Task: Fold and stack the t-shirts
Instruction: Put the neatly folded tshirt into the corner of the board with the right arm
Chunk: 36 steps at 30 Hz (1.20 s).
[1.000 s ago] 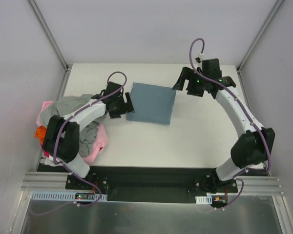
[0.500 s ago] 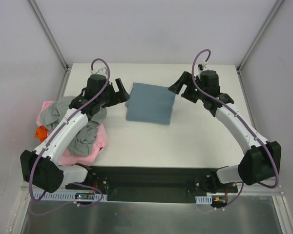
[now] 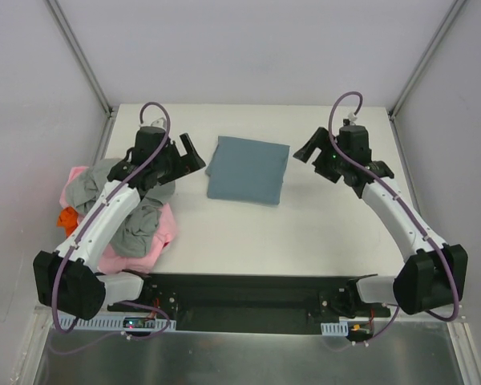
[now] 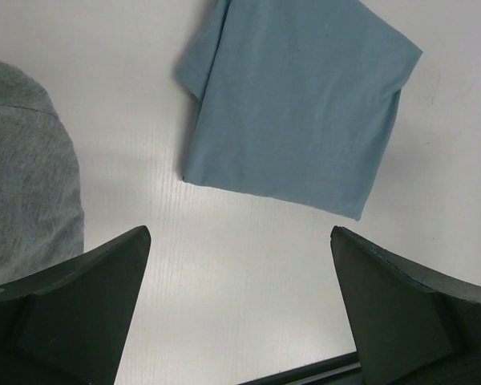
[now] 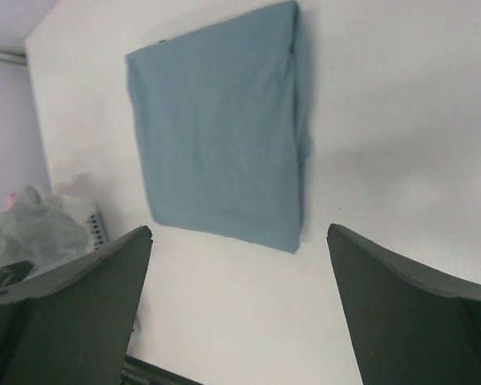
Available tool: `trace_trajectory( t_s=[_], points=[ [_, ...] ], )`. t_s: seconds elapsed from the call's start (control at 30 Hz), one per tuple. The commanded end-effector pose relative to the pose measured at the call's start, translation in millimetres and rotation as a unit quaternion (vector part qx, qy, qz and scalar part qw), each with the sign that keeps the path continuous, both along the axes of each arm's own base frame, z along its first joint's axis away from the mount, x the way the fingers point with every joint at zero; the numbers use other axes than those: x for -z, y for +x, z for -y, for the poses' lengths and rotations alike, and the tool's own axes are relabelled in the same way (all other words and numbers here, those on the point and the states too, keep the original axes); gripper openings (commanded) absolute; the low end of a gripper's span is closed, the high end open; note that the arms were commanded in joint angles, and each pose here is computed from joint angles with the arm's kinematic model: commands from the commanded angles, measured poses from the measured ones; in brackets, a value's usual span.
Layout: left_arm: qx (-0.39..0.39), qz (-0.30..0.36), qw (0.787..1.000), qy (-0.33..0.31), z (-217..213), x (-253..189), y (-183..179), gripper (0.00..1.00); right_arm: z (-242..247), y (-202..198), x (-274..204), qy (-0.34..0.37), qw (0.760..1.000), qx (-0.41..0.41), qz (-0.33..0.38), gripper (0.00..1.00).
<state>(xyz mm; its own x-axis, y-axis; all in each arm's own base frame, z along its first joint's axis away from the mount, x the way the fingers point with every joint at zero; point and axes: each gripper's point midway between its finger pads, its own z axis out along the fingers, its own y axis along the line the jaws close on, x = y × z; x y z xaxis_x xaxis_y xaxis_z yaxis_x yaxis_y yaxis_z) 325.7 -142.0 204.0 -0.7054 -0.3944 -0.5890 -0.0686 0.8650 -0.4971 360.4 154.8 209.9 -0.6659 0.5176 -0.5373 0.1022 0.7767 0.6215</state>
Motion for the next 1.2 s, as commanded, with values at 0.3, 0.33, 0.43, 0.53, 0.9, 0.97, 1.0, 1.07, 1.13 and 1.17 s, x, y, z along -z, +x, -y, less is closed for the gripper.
trace_trajectory(
  t_s=[0.3, 0.33, 0.43, 0.53, 0.9, 0.97, 1.0, 1.07, 1.13, 1.17],
  points=[
    [-0.043, -0.009, 0.997, -0.067, -26.8, -11.7, -12.2, 0.99, -55.8, 9.1, -24.7, -0.138, 0.988, 0.046, 0.049, 0.96],
    [-0.043, -0.007, 0.997, -0.067, -28.0, -13.6, -11.2, 0.99, -67.2, 11.9, -27.4, -0.148, 0.987, 0.036, 0.052, 0.96],
    [-0.046, -0.002, 0.997, -0.066, -32.0, -17.6, -10.6, 0.99, -90.1, 32.0, -22.4, -0.165, 0.985, 0.019, 0.043, 0.96],
    [-0.052, 0.003, 0.997, -0.061, -36.6, -19.5, -11.0, 0.99, -131.0, 58.0, -17.0, -0.140, 0.988, -0.021, 0.054, 0.96],
    [-0.064, 0.021, 0.997, -0.032, -51.5, -27.1, -18.7, 0.99, -179.7, 62.8, 35.0, -0.168, 0.980, -0.102, -0.019, 0.96],
    [-0.065, 0.018, 0.997, -0.029, -52.4, -24.4, -19.5, 0.99, -180.1, 55.2, 50.2, -0.175, 0.978, -0.106, -0.035, 0.96],
    [-0.065, 0.017, 0.997, -0.029, -52.4, -23.6, -19.2, 0.99, -179.6, 54.2, 55.1, -0.181, 0.977, -0.106, -0.037, 0.96],
    [-0.065, 0.012, 0.997, -0.028, -52.7, -20.4, -18.8, 0.99, -177.6, 52.6, 68.5, -0.202, 0.972, -0.111, -0.040, 0.96],
    [-0.064, 0.009, 0.997, -0.028, -52.7, -19.6, -18.8, 0.99, -178.4, 59.6, 87.3, -0.221, 0.967, -0.114, -0.047, 0.96],
    [-0.064, 0.010, 0.998, -0.026, -53.1, -20.1, -19.2, 0.99, -176.6, 57.5, 99.9, -0.237, 0.962, -0.120, -0.063, 0.96]
  ],
)
